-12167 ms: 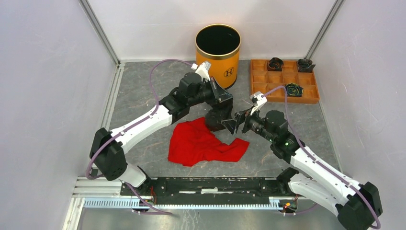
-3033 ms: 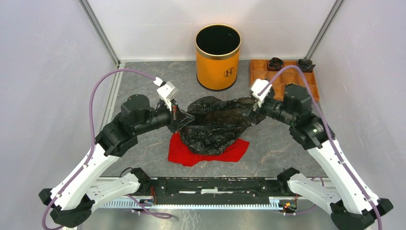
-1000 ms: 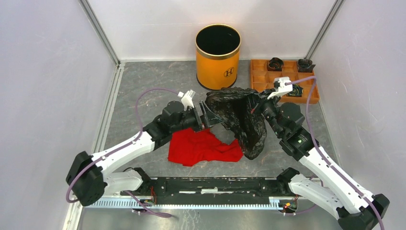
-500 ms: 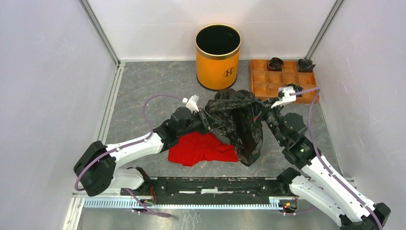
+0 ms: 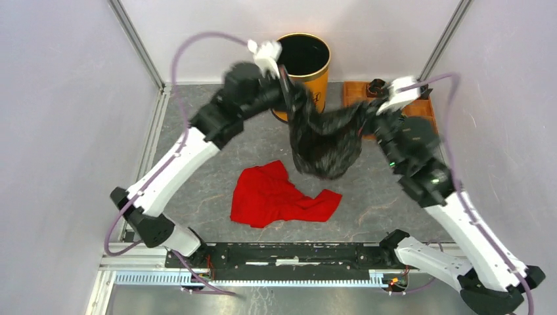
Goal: Put the trash bags into the trash bin
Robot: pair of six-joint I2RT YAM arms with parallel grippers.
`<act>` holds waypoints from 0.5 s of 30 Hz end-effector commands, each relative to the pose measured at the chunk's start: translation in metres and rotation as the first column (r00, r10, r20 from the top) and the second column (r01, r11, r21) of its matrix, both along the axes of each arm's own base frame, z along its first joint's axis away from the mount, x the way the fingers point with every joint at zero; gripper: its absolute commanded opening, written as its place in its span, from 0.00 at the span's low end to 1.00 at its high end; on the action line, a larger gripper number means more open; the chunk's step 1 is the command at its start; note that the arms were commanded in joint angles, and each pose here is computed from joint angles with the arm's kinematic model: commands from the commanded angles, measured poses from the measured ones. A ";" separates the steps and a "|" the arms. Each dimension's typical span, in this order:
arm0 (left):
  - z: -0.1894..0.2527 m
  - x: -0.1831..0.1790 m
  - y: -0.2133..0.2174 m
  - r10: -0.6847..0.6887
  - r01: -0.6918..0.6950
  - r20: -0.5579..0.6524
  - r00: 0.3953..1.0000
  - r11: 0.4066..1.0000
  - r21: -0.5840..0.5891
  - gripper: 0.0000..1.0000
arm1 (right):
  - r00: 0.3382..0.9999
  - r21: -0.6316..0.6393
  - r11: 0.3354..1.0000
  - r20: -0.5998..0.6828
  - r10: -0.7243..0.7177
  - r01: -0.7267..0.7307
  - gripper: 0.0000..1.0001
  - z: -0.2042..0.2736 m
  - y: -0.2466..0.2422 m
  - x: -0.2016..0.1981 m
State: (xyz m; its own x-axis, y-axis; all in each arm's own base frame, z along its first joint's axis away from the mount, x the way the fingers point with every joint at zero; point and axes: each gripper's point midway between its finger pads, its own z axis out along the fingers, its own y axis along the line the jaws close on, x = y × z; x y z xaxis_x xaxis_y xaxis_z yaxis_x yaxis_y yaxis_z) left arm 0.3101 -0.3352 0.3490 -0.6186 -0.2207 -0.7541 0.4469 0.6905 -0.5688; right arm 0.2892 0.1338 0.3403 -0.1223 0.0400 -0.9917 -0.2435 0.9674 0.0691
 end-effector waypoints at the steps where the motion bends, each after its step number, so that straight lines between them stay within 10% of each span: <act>1: 0.203 -0.085 0.006 -0.227 0.348 0.474 0.851 0.919 -0.184 0.02 | 0.872 0.075 0.980 0.471 0.129 -0.186 0.01 0.209 -0.008 -0.056; 3: 0.221 -0.109 0.022 -0.196 0.390 0.563 0.803 0.886 -0.249 0.02 | 0.813 0.060 0.951 0.536 0.226 -0.304 0.01 0.208 0.004 -0.077; 6: 0.142 -0.085 0.051 -0.004 0.159 0.455 0.891 0.939 -0.304 0.02 | 0.827 0.069 0.931 0.488 0.281 -0.358 0.01 0.127 0.019 -0.073; 9: -0.030 -0.054 0.081 0.162 -0.152 0.166 0.973 0.986 -0.068 0.02 | 0.928 0.093 0.938 0.206 0.310 -0.334 0.01 -0.016 0.032 -0.053; 11: -0.152 -0.071 0.094 0.135 -0.126 -0.037 0.990 0.974 0.191 0.02 | 0.932 0.126 0.924 0.024 0.361 -0.361 0.01 -0.104 0.042 -0.059; 15: -0.229 -0.110 0.121 0.143 -0.066 -0.221 0.965 0.944 0.323 0.02 | 0.933 0.174 0.920 -0.008 0.359 -0.352 0.01 -0.127 0.038 -0.069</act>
State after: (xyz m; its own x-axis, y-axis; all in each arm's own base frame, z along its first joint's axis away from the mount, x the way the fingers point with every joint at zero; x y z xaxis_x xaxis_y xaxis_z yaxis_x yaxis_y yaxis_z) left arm 0.2386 -0.2621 0.2299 -0.5739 -0.1972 -0.7949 0.4385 0.7458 -0.5016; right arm 0.2334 0.1727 0.2112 -0.1632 0.0669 -0.9843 -0.5607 0.8146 0.1483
